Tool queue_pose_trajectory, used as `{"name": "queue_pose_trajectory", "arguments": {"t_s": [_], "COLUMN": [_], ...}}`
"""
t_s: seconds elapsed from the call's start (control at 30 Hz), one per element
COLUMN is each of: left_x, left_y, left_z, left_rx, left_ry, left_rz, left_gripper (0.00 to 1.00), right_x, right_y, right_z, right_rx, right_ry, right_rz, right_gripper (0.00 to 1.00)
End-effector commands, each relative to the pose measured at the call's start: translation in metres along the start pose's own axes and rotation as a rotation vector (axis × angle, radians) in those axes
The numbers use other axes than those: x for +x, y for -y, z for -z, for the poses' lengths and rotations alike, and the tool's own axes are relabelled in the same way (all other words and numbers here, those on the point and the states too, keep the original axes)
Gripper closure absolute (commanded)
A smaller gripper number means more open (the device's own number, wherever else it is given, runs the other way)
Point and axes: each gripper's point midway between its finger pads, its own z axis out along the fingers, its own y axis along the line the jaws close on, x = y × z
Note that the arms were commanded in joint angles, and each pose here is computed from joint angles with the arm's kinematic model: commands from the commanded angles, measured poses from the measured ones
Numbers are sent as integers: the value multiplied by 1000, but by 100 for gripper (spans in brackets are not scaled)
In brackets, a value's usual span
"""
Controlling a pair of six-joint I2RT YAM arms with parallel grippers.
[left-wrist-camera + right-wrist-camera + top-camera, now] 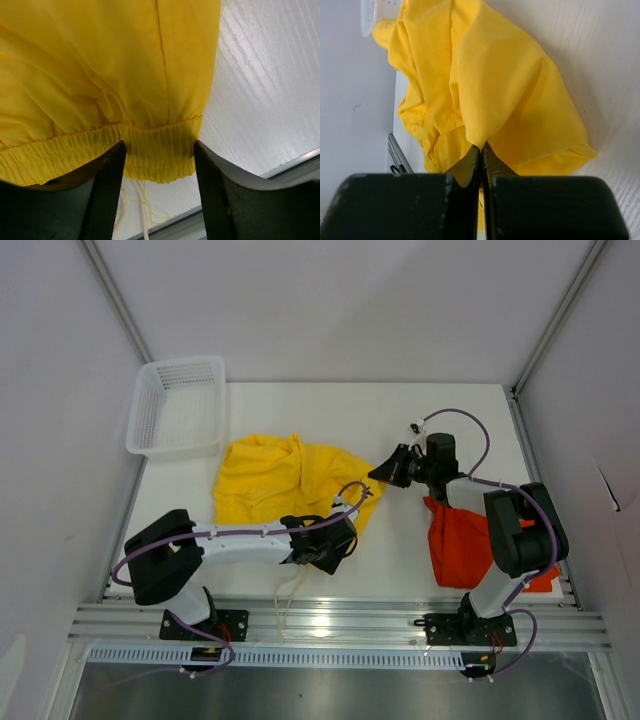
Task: Fold and stack the shorts
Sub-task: Flatten the shorts out
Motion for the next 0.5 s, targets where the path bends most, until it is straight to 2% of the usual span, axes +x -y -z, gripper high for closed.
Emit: {"name": "queue_pose_trajectory", "arguments": {"t_s": [0.0,0.1,0.13,0.23,0.3,0.33,0.4,0.43,0.47], "left_x": [-9,-10,-12,-13,-14,-15,-18,-20,-22], "left_y": [4,7,9,9,9,9,7,7,5], "left_z": [-1,-3,-2,-3,-2,-2,2,6,10], "left_rx": [-8,3,10,-2,-16,-23,-47,-51,-64], "left_ry": [22,24,28,26,26,27,33,42,45], "left_rz": [16,15,15,9,3,1,-4,-3,-3], "left_gripper": [43,53,61,73,77,84,90,100,100], "right_x": [-11,-12,-12,-11,-11,-11,-11,-11,-11], "right_y": [-11,-10,-10,-11,-10,-10,-10,-9,-9], "right_z": [-4,-4,-4,-3,-4,-4,-4,-4,-4], "right_rx": [-33,-33,-33,-35,-32,-33,-32,-32,-30], "right_ry": [15,17,17,15,14,15,14,13,14], "right_rz": [49,50,50,50,47,49,48,46,47], "right_gripper": [100,100,100,100,100,100,100,100,100]}}
